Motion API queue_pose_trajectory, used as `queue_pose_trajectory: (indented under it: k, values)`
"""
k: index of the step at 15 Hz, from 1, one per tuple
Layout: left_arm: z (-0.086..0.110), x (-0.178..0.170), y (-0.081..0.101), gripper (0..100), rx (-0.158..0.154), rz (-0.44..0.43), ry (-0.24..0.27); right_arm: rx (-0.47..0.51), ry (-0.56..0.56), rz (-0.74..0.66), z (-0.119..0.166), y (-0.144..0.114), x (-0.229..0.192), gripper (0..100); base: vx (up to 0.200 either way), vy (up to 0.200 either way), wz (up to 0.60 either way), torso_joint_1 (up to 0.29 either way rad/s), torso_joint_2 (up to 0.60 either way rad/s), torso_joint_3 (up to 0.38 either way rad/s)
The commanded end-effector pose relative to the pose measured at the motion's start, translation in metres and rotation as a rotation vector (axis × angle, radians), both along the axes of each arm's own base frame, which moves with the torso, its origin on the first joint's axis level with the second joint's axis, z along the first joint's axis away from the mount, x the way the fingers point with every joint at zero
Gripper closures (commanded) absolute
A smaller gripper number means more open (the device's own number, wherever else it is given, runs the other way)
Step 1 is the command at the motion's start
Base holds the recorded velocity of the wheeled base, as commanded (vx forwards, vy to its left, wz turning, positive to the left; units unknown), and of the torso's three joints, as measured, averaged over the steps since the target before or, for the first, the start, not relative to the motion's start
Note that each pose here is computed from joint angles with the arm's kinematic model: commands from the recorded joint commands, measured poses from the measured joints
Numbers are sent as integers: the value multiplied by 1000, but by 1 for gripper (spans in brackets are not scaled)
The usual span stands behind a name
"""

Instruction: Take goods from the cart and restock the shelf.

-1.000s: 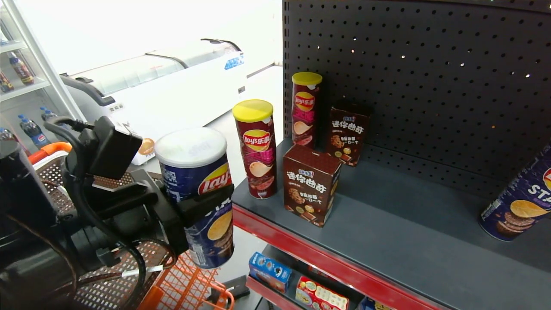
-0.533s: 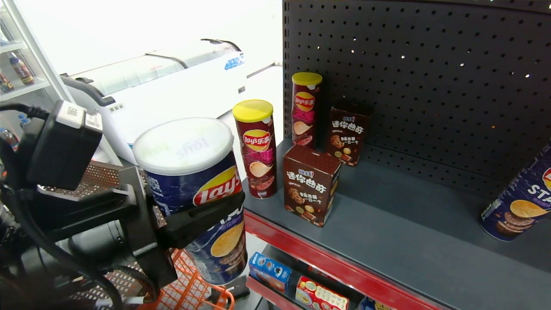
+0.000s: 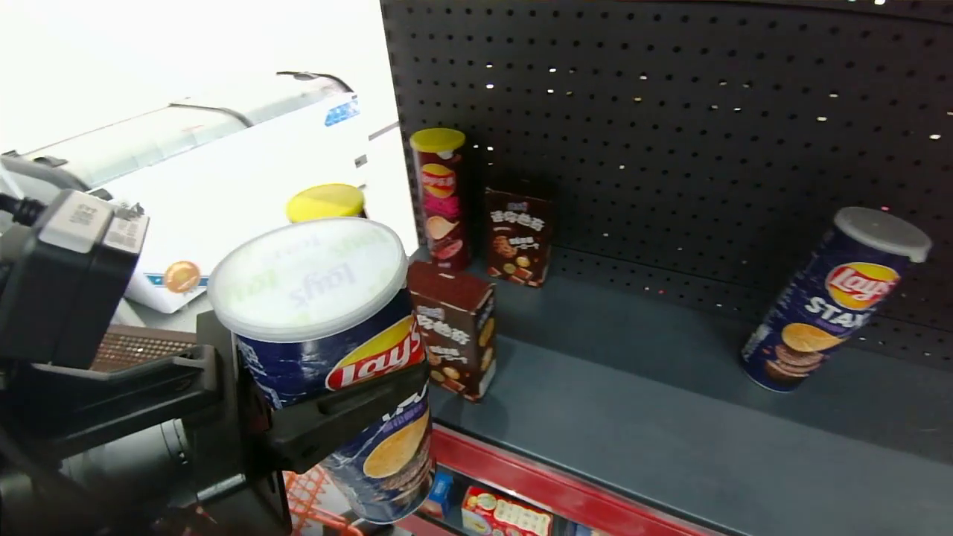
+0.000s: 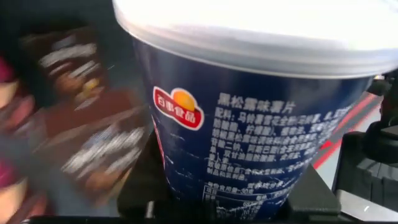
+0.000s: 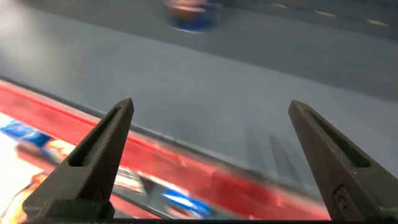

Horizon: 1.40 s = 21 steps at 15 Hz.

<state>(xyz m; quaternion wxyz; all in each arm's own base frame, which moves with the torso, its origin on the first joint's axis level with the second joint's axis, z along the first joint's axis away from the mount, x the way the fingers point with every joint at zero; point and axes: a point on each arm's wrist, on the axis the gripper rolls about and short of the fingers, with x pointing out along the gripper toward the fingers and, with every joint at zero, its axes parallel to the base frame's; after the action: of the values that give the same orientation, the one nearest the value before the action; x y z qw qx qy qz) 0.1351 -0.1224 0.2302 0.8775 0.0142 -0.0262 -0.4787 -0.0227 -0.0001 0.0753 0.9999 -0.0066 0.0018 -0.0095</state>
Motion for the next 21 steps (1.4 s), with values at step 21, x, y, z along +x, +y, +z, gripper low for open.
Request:
queue_pose_trajectory:
  k: [21]
  values:
    - [-3,-5,9,100,-2,47,-5,-1,0,-3,0,0,0,0,0,0,-171,1,1,2]
